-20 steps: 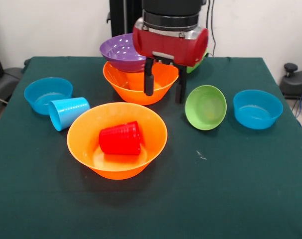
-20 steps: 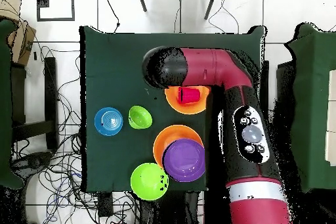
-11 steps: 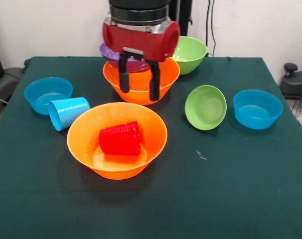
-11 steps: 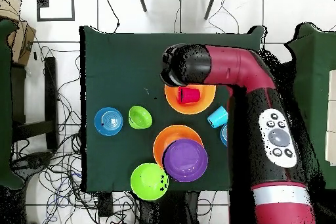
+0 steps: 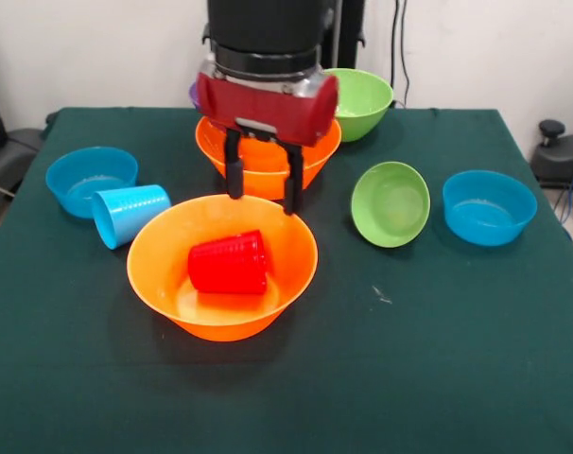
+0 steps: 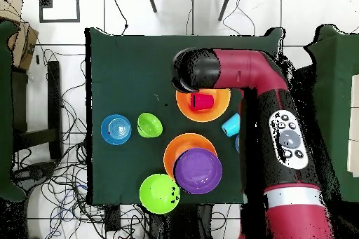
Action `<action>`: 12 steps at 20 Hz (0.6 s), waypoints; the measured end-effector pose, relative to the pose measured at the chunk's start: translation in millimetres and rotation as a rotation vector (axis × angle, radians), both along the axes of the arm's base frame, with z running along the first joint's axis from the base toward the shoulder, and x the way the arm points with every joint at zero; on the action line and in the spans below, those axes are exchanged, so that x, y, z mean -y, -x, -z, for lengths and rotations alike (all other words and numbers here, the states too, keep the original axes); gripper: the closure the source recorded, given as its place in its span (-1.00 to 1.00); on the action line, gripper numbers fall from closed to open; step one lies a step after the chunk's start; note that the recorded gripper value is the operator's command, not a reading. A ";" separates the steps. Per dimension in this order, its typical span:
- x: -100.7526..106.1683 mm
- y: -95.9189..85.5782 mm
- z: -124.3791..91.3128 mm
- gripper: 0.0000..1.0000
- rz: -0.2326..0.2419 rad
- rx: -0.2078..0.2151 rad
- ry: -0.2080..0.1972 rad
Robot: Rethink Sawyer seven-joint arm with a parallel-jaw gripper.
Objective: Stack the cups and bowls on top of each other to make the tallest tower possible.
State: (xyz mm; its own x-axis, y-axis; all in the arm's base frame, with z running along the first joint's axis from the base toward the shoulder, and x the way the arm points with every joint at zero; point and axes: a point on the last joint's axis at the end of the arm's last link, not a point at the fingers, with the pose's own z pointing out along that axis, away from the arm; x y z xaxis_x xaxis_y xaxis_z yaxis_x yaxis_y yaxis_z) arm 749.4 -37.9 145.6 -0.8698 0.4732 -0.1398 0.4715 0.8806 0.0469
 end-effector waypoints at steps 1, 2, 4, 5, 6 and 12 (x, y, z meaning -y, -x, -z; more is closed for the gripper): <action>-4.0 -0.5 2.2 -1.00 -0.012 0.000 0.008; -8.2 -1.3 4.1 -1.00 -0.023 0.001 0.014; -27.9 -4.5 12.0 -1.00 -0.074 0.006 0.041; -32.8 -5.4 13.4 -1.00 -0.085 0.007 0.047; -35.0 -6.0 14.0 -1.00 -0.090 0.009 0.050; -54.9 -14.9 24.3 -1.00 -0.167 0.023 0.075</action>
